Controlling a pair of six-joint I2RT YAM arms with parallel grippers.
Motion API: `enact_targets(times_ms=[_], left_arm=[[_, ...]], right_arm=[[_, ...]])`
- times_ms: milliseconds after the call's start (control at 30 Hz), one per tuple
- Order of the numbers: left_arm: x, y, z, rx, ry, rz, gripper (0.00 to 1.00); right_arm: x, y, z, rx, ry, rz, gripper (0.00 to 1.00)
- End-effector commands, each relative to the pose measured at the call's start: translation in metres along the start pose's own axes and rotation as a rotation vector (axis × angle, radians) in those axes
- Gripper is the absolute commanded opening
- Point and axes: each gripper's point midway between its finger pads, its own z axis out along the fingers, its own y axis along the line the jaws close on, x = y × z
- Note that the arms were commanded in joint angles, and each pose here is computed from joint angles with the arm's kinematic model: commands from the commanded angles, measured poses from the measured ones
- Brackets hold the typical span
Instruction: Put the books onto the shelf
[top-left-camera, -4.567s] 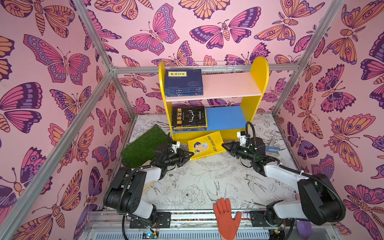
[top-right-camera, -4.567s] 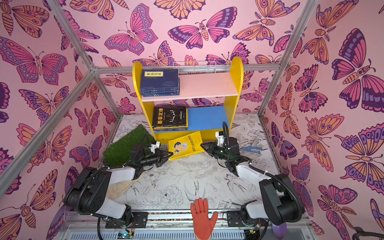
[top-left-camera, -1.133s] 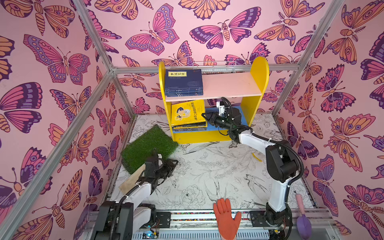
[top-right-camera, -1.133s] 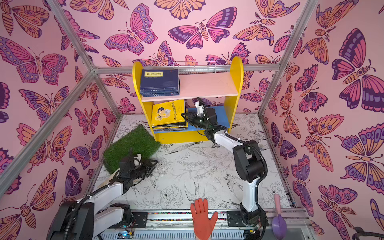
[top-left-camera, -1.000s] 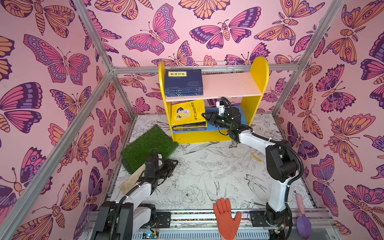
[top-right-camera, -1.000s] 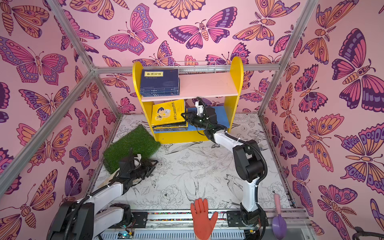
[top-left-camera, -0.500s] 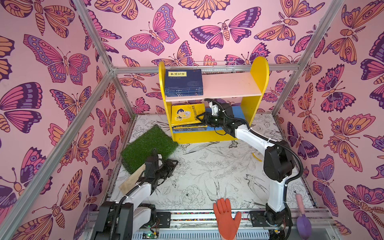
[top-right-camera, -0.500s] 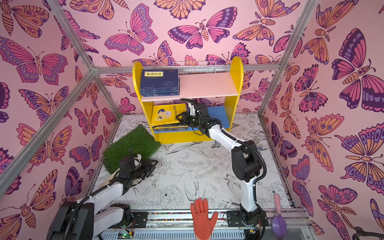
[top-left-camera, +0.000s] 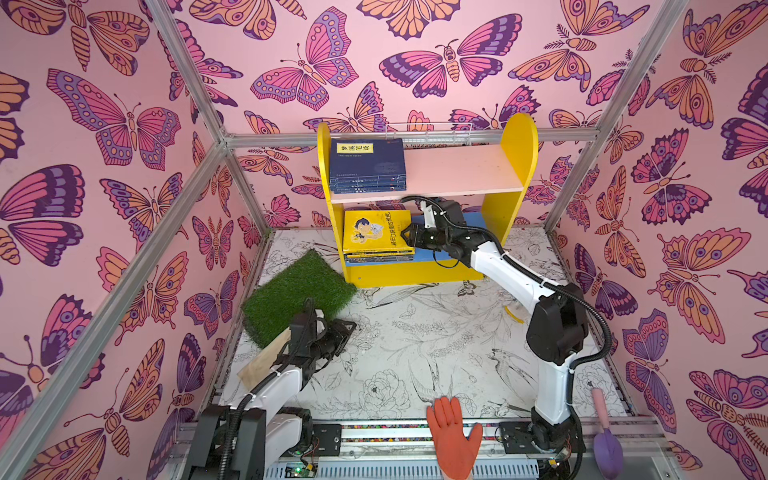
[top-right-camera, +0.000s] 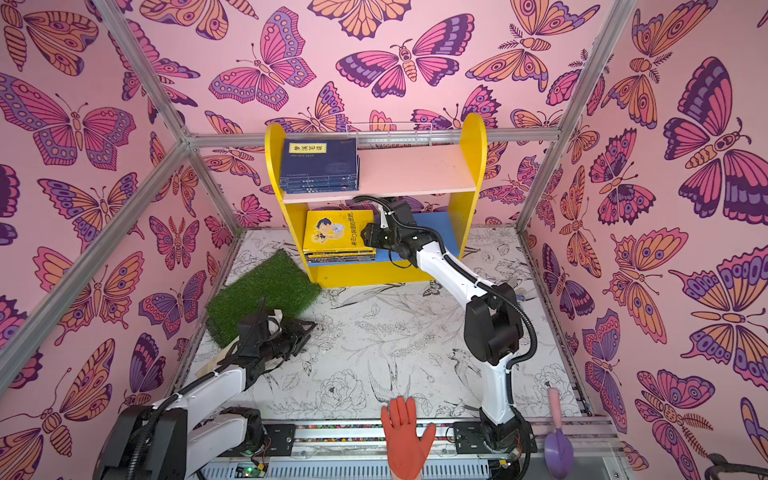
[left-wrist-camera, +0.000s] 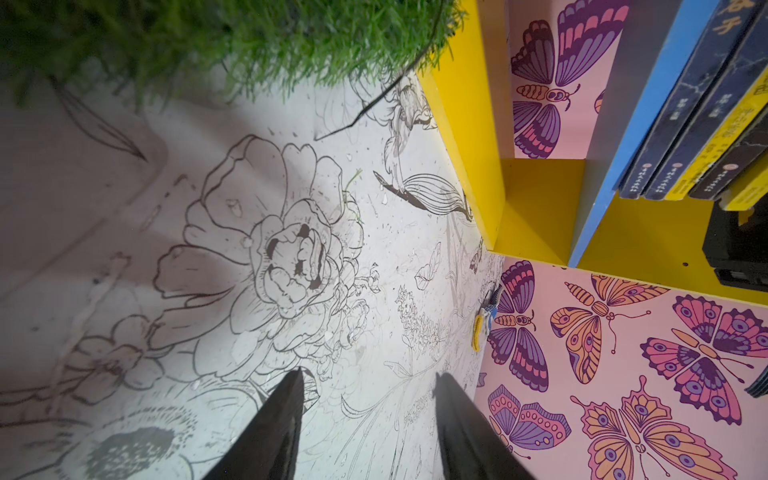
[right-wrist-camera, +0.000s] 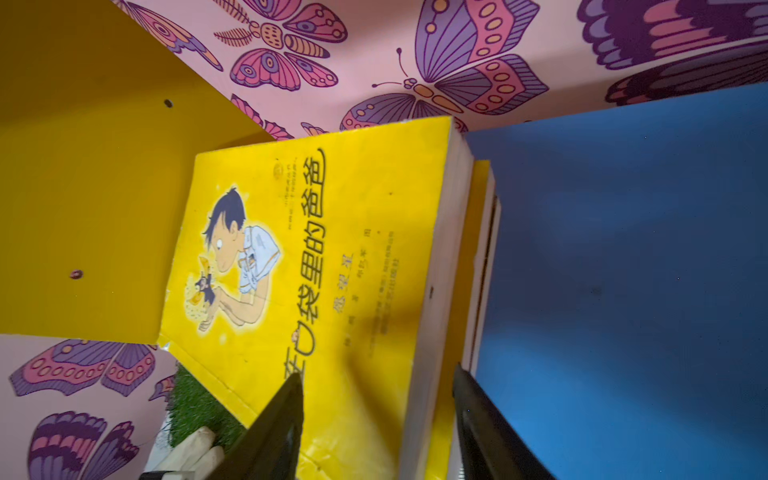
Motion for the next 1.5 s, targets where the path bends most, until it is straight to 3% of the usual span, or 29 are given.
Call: enact_targets(times_ms=[0,133,233,400,567,633,667,733,833,900,967,1033,1133,1167,1200,1267,1333,1400,1467], left_arm=[[0.000,0.004,-0.004,-0.024,-0.005,-0.001,0.54],[-0.011,0.004,-0.014,-0.085,-0.066,0.046,0.54],[-0.029,0.001,-0.028,-0.168,-0.150,0.106,0.54],[-0.065,0.006,-0.069,-0.378,-0.358,0.204,0.53],[-0.102,0.009,-0.118,-0.614,-0.572,0.282,0.59],[-0.114,0.007,-0.127,-0.685,-0.615,0.335,0.65],[-0.121,0.007,-0.130,-0.730,-0.634,0.358,0.73],[-0.132,0.013,-0.133,-0.829,-0.649,0.391,1.00],[-0.148,0.028,-0.132,-0.994,-0.650,0.451,1.00],[-0.157,0.035,-0.116,-1.048,-0.605,0.551,0.99],[-0.164,0.042,-0.107,-1.103,-0.558,0.571,0.99],[-0.171,0.044,-0.094,-1.079,-0.571,0.587,0.99],[-0.174,0.043,-0.067,-0.938,-0.605,0.662,0.99],[-0.176,0.041,-0.060,-0.897,-0.625,0.686,0.99],[-0.175,0.039,-0.059,-0.887,-0.616,0.693,0.99],[-0.178,0.032,-0.053,-0.830,-0.647,0.730,0.99],[-0.180,0.023,-0.049,-0.772,-0.678,0.777,0.99],[-0.181,0.010,-0.039,-0.700,-0.687,0.853,0.99],[-0.181,-0.001,-0.025,-0.637,-0.653,0.932,0.99]], right_arm=[[-0.021,0.007,-0.030,0.026,-0.079,-0.061,0.57],[-0.022,0.002,-0.063,0.044,-0.142,-0.079,0.57],[-0.013,-0.031,-0.093,0.137,-0.195,-0.066,0.57],[0.016,-0.130,-0.178,0.442,-0.402,-0.024,0.58],[0.067,-0.196,-0.243,0.702,-0.540,-0.178,0.69],[0.085,-0.212,-0.254,0.780,-0.554,-0.242,0.75],[0.094,-0.222,-0.256,0.825,-0.536,-0.257,0.76],[0.109,-0.244,-0.260,0.932,-0.495,-0.239,0.77],[0.121,-0.269,-0.251,1.048,-0.433,-0.208,0.76],[0.126,-0.283,-0.241,1.106,-0.433,-0.207,0.77],[0.118,-0.281,-0.232,1.111,-0.471,-0.264,0.77],[0.112,-0.278,-0.219,1.055,-0.476,-0.313,0.78],[0.111,-0.284,-0.207,1.023,-0.469,-0.362,0.88],[0.113,-0.290,-0.205,0.982,-0.493,-0.360,1.00],[0.109,-0.292,-0.209,0.938,-0.561,-0.340,0.99],[0.113,-0.296,-0.211,0.902,-0.534,-0.298,0.99],[0.123,-0.306,-0.201,0.772,-0.459,-0.243,0.99],[0.112,-0.313,-0.190,0.696,-0.503,-0.244,0.99],[0.120,-0.320,-0.184,0.697,-0.360,-0.196,0.99]])
